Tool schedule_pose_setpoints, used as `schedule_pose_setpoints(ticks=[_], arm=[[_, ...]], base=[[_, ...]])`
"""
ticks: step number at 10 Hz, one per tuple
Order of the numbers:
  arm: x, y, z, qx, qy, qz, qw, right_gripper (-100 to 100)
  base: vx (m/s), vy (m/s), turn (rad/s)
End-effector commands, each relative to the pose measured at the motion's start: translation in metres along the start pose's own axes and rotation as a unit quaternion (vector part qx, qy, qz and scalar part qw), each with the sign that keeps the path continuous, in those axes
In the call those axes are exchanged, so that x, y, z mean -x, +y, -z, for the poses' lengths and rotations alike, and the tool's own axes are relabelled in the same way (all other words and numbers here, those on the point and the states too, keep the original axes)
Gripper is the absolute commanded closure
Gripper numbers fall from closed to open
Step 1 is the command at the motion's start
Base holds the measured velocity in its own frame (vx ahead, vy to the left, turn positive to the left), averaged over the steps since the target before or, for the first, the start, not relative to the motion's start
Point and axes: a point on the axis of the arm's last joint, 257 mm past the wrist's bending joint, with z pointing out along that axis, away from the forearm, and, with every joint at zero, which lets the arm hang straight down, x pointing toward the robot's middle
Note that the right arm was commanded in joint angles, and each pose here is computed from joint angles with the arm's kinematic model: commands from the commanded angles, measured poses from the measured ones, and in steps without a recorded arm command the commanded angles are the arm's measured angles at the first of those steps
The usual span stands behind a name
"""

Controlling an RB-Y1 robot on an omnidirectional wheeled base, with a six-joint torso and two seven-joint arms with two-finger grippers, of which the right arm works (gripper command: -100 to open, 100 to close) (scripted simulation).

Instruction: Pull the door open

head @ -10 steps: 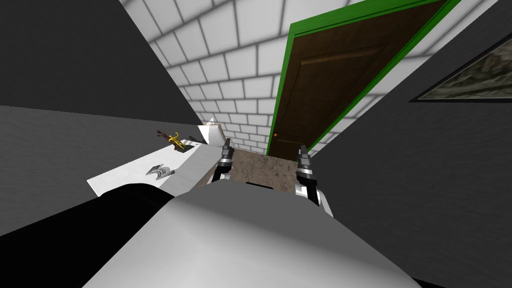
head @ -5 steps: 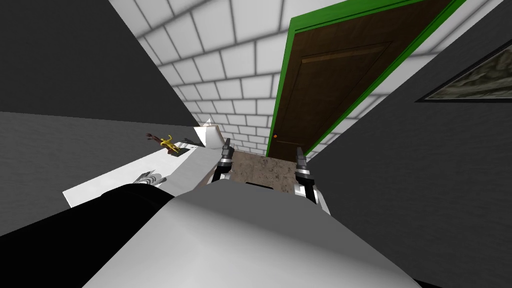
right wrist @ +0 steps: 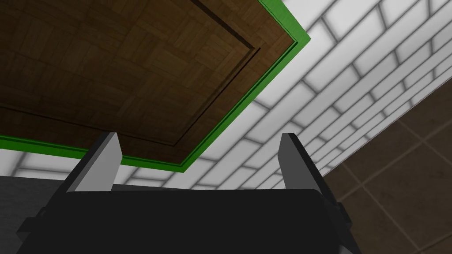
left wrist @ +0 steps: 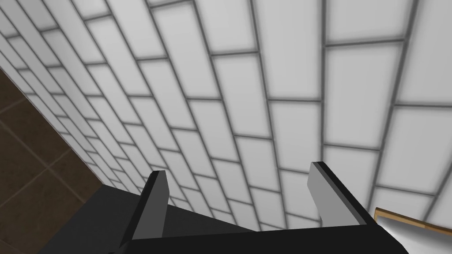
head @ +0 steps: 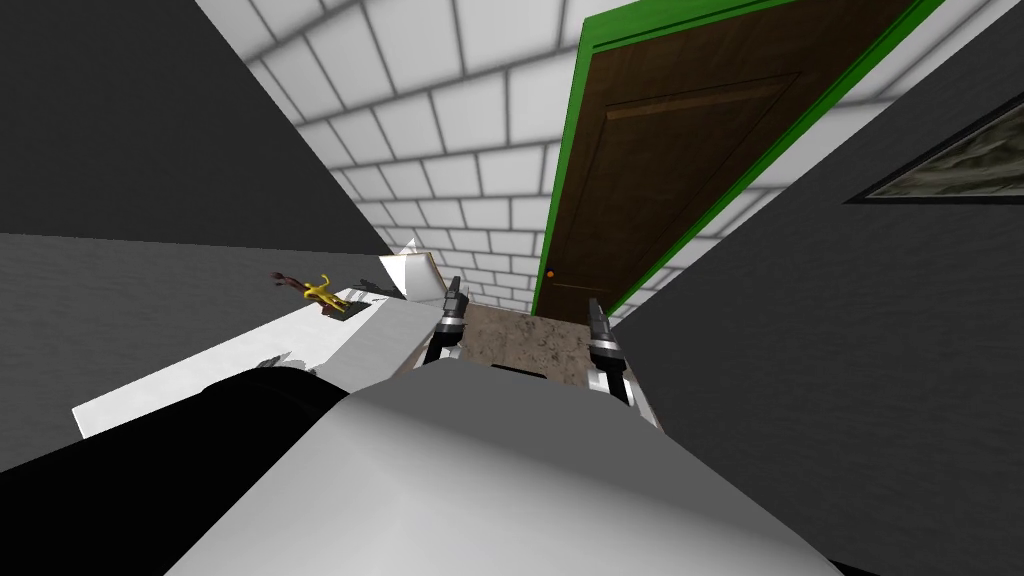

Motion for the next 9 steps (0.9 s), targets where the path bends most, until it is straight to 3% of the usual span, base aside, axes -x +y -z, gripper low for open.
schedule_pose_setpoints(ticks=[1, 9], arm=[[-0.005, -0.008, 0.0018, -0.003, 0.006, 0.017, 0.9998, -100], [-0.029, -0.047, 0.0132, -0.019, 0.038, 0.097, 0.9944, -100]], base=[[0.101, 0.037, -0.038], [0.096, 0.028, -0.042]])
